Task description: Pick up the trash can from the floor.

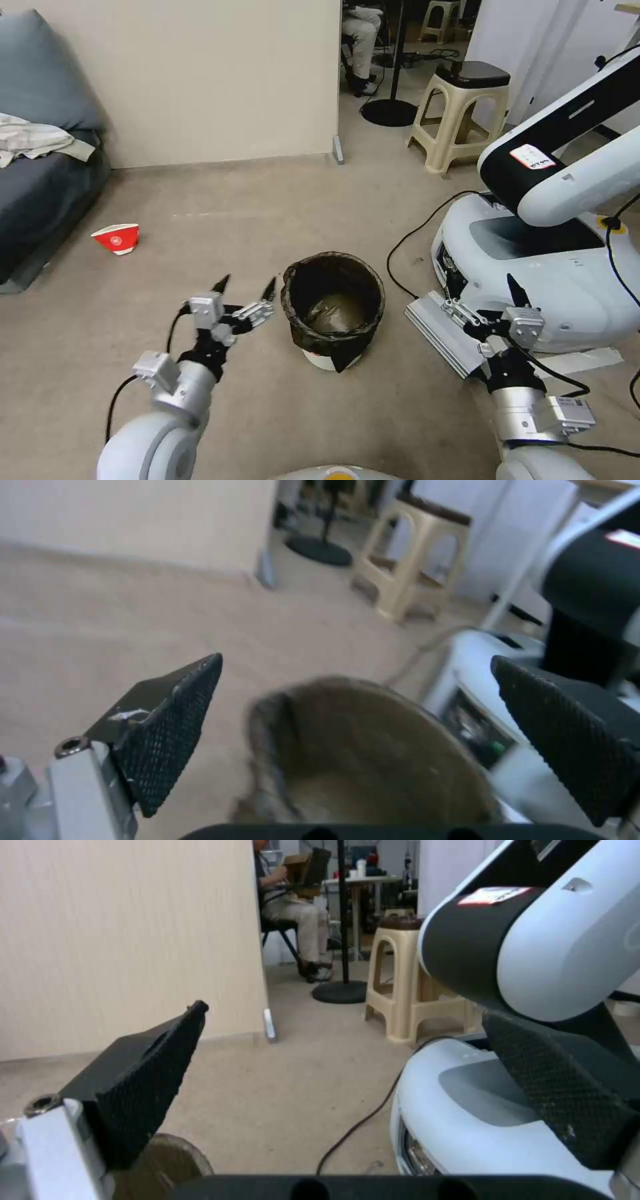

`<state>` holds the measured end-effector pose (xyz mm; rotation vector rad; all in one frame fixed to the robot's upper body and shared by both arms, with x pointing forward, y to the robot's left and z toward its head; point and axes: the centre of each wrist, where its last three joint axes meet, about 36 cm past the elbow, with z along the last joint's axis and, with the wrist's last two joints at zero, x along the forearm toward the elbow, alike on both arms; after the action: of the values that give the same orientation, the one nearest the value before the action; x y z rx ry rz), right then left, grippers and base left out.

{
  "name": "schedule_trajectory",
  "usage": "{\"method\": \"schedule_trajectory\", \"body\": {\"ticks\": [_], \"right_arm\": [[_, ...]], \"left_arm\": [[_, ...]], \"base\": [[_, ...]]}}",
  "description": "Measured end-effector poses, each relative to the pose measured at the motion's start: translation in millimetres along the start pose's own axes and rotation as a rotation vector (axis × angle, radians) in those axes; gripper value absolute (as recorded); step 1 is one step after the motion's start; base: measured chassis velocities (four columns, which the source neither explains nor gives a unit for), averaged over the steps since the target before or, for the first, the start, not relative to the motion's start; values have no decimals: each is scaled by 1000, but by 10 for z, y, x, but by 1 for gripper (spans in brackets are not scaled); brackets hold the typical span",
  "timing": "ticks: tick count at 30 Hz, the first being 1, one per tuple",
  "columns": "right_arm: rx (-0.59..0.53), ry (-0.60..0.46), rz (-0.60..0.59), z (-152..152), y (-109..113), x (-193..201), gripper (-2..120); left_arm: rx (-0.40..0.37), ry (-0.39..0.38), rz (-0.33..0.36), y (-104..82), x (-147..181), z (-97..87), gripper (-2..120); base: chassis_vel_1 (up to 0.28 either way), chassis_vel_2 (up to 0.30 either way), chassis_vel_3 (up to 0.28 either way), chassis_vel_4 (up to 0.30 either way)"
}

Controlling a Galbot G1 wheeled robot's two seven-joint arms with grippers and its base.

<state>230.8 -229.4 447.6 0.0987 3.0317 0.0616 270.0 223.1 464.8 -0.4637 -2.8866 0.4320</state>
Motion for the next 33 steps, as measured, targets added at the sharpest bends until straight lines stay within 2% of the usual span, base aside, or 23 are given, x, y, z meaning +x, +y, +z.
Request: {"method": "schedule_trajectory", "body": {"ticks": [3,7,14,21,28,32,33], "right_arm": [[3,3,5,1,-6,10,100],[11,8,19,0,-15,44,100],[25,15,35,3,-22,80,100],[34,21,47,11,-16,104,100],[43,23,52,17,-17,108,100],[44,23,54,31,-20,97,100],[44,23,54,31,-20,97,100]], "left_arm": [[22,31,9,-35,-59,27,100],[59,93,32,-103,-221,161,100],[60,142,40,-95,-500,315,100],[40,145,19,-52,-741,319,100],[16,114,-11,-31,-877,214,100],[-62,133,-66,23,-963,201,100],[-62,133,-66,23,-963,201,100]], "base": [[0,0,0,0],[0,0,0,0],[0,0,0,0],[0,0,0,0],[0,0,0,0],[0,0,0,0],[0,0,0,0]]}}
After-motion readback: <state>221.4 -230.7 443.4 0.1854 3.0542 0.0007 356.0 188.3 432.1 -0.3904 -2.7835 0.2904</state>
